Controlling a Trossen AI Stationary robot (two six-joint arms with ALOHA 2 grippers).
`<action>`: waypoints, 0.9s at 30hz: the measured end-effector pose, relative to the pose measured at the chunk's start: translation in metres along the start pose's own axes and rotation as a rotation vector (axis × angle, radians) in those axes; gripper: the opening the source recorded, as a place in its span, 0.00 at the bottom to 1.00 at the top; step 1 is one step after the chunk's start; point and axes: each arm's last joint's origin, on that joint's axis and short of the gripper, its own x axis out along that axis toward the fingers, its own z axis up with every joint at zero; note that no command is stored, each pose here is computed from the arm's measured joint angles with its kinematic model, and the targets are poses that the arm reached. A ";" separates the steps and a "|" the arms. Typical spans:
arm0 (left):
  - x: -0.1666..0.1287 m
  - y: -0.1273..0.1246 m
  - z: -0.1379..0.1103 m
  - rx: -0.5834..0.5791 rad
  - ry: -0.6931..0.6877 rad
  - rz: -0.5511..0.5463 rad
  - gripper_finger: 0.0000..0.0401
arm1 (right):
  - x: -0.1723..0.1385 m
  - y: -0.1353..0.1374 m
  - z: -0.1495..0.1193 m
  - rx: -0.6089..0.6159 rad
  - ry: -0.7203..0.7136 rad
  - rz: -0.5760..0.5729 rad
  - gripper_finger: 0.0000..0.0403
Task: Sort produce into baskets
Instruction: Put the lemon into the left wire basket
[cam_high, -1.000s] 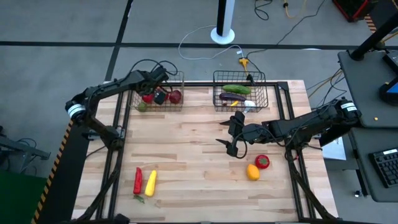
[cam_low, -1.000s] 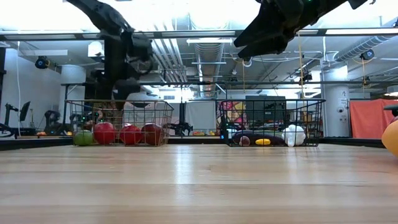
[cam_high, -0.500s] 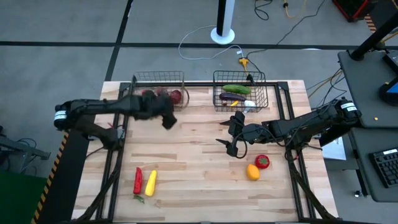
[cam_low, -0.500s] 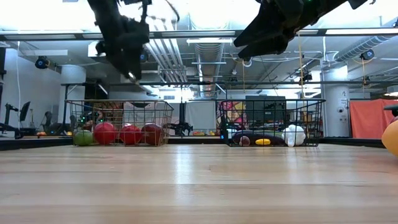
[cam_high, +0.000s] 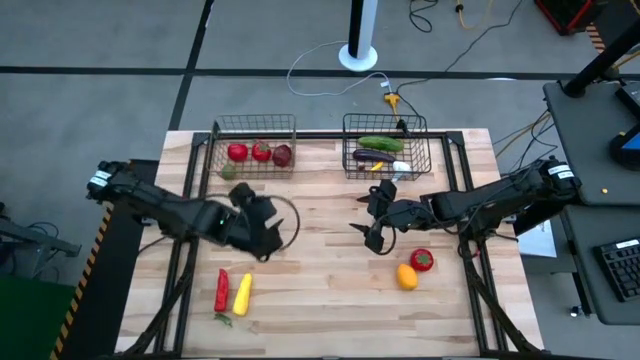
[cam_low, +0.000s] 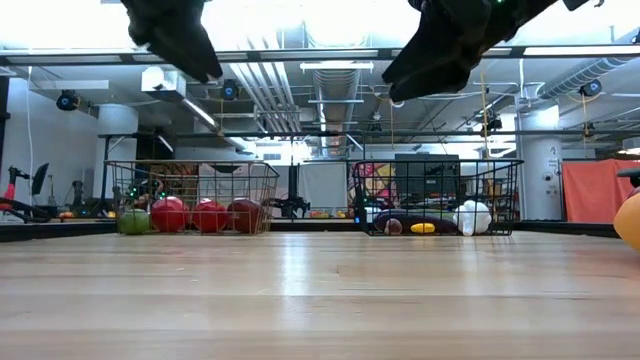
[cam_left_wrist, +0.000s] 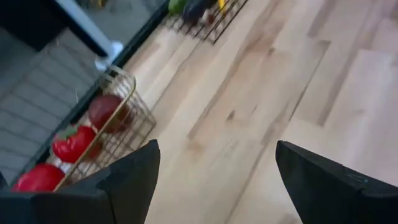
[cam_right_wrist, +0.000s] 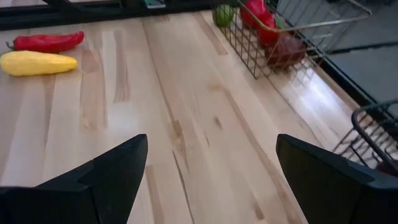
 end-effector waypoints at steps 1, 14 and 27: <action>-0.004 -0.004 -0.003 0.018 -0.020 -0.001 0.75 | -0.001 0.000 0.002 0.007 0.013 -0.003 0.86; -0.017 -0.032 -0.021 0.042 -0.126 0.029 0.75 | -0.033 -0.004 0.039 0.143 0.256 -0.007 0.86; -0.015 -0.031 -0.022 0.043 -0.156 0.085 0.75 | -0.031 0.011 0.034 0.349 0.513 0.181 0.86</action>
